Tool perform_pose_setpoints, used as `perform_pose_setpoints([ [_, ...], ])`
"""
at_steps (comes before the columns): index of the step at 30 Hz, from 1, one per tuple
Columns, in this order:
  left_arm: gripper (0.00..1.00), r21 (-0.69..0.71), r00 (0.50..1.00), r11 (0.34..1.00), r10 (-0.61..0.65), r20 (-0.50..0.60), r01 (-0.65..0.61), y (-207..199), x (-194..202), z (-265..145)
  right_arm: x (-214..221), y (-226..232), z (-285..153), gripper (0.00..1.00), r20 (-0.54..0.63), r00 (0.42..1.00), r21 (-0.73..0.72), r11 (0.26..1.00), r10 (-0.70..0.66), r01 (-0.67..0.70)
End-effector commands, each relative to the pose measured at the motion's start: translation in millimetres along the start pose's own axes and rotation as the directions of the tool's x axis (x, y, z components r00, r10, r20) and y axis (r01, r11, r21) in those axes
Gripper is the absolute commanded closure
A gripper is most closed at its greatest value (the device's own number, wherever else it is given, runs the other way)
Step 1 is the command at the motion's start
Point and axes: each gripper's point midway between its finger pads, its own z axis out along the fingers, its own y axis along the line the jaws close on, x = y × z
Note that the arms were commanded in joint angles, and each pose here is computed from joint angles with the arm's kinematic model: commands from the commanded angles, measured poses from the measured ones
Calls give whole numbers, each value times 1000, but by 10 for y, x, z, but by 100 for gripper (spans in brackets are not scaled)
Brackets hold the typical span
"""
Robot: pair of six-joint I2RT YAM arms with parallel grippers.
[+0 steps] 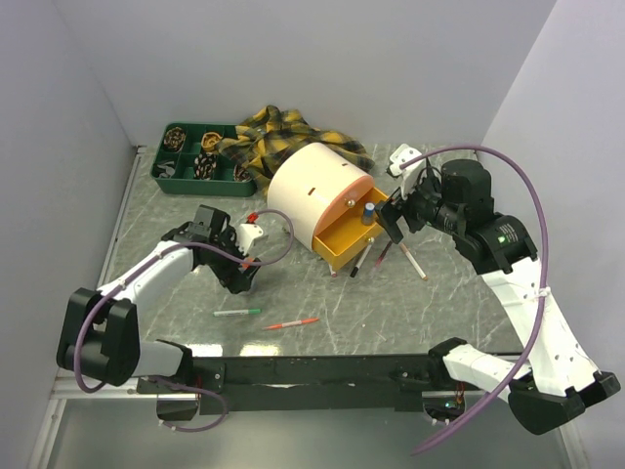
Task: Sort the stationery into containers
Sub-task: Pick up the stationery from the center of the board, then place the stationery in the drawer.
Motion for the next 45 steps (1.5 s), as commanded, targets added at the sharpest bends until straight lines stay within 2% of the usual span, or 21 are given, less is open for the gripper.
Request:
perform_pose_setpoints([
  [1, 0, 0, 1000, 1000, -16, 14, 16, -6, -42, 59, -88, -54, -30, 4, 47, 999, 24, 1000, -4, 3],
  [7, 0, 5, 1000, 1000, -11, -13, 11, -16, 24, 89, -51, -59, -38, 4, 44, 999, 29, 1000, -3, 2],
  [11, 9, 20, 1000, 1000, -7, -24, 7, -61, 81, 97, -38, -53, -37, 4, 45, 999, 27, 1000, -3, 1],
  [14, 23, 33, 1000, 999, -1, -23, 2, -94, 107, 98, -40, -48, -38, 4, 46, 999, 27, 1000, -4, 2],
  [15, 39, 36, 1000, 999, 2, -25, -1, -105, 114, 97, -16, -46, -27, 4, 41, 999, 26, 1000, -1, 0],
  [17, 58, 40, 1000, 999, -2, -30, 3, -111, 137, 97, -16, -45, -34, 5, 42, 999, 26, 1000, -3, 2],
  [18, 73, 40, 1000, 999, 5, -27, -4, -118, 133, 88, 4, -48, -27, 4, 37, 999, 27, 1000, -3, 2],
  [19, 75, 42, 1000, 999, 1, -26, 0, -123, 130, 79, 2, -43, -27, 4, 39, 999, 27, 1000, -3, 2],
  [23, 75, 43, 1000, 999, 7, -14, -7, -124, 23, -35, 20, -47, -29, 5, 34, 999, 28, 1000, -5, 4],
  [26, 78, 56, 999, 997, 49, 0, -49, -162, -171, -330, 1, -65, -32, 5, 33, 999, 35, 999, -14, 13],
  [31, 81, 92, 976, 981, 156, 153, -172, -320, -766, -929, 39, -105, -11, 5, 18, 1000, 52, 998, -22, 21],
  [32, 81, 81, 960, 975, 189, 206, -209, -334, -1000, -1111, 48, -113, -11, 5, 17, 1000, 56, 998, -21, 20],
  [33, 81, 106, 962, 973, 183, 201, -207, -373, -1042, -1163, 77, -114, -5, 5, 10, 1000, 60, 998, -18, 18],
  [35, 80, 115, 938, 961, 212, 274, -251, -459, -1347, -1381, 88, -154, -14, 5, 11, 1000, 80, 997, -5, 4],
  [37, 81, 147, 936, 954, 211, 281, -260, -528, -1475, -1420, 99, -182, -24, 5, 13, 1000, 90, 996, 12, -13],
  [41, 80, 144, 888, 927, 276, 369, -347, -755, -1993, -1597, 149, -450, -74, 5, 9, 997, 229, 970, 77, -77],
  [43, 79, 145, 879, 922, 282, 386, -359, -806, -2184, -1541, 184, -537, -92, 5, 7, 994, 270, 957, 110, -108],
  [44, 79, 140, 855, 906, 312, 415, -399, -920, -2325, -1598, 193, -581, -93, 5, 6, 993, 285, 951, 121, -118],
  [45, 78, 145, 858, 903, 320, 402, -405, -922, -2391, -1502, 214, -652, -122, 5, 10, 989, 315, 939, 145, -141],
])
